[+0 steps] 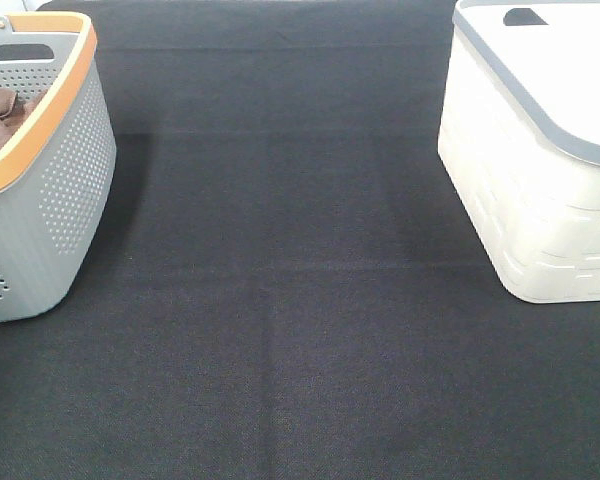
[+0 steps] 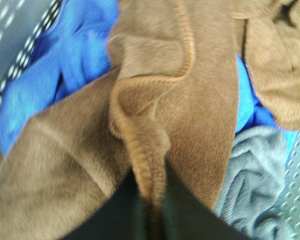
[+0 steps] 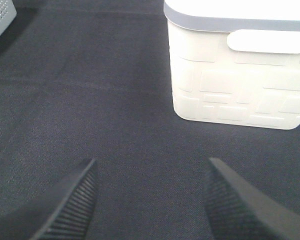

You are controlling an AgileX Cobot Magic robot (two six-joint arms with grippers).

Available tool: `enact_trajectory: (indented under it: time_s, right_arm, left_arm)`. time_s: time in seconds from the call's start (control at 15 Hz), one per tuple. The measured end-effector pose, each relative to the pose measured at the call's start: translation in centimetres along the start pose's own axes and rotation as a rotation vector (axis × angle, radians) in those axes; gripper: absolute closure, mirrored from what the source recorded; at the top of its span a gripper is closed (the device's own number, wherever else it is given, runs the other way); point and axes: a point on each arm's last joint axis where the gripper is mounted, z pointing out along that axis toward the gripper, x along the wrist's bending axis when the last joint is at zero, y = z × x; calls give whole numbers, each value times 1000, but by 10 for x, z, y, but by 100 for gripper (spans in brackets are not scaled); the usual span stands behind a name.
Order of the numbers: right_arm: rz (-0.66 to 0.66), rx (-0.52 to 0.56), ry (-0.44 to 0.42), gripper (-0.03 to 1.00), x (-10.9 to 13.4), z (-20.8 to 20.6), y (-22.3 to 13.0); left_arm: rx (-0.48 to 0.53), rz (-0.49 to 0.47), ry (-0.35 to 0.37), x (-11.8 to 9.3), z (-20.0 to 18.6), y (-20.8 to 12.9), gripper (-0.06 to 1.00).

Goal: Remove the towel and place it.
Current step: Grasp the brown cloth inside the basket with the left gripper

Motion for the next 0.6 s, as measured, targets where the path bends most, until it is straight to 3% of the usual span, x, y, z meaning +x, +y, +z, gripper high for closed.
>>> enact_trajectory:
  time_s: [0.2, 0.33, 0.6]
  right_arm:
    - [0, 0, 0, 38, 0, 0, 0]
    - [1, 0, 3, 38, 0, 0, 0]
    - [3, -1, 6, 38, 1, 0, 0]
  left_arm:
    - [0, 57, -6, -1, -2, 0, 94]
    - [-61, 152, -30, -7, -31, 3, 94]
    - [-155, 184, -84, -17, -75, 5, 94]
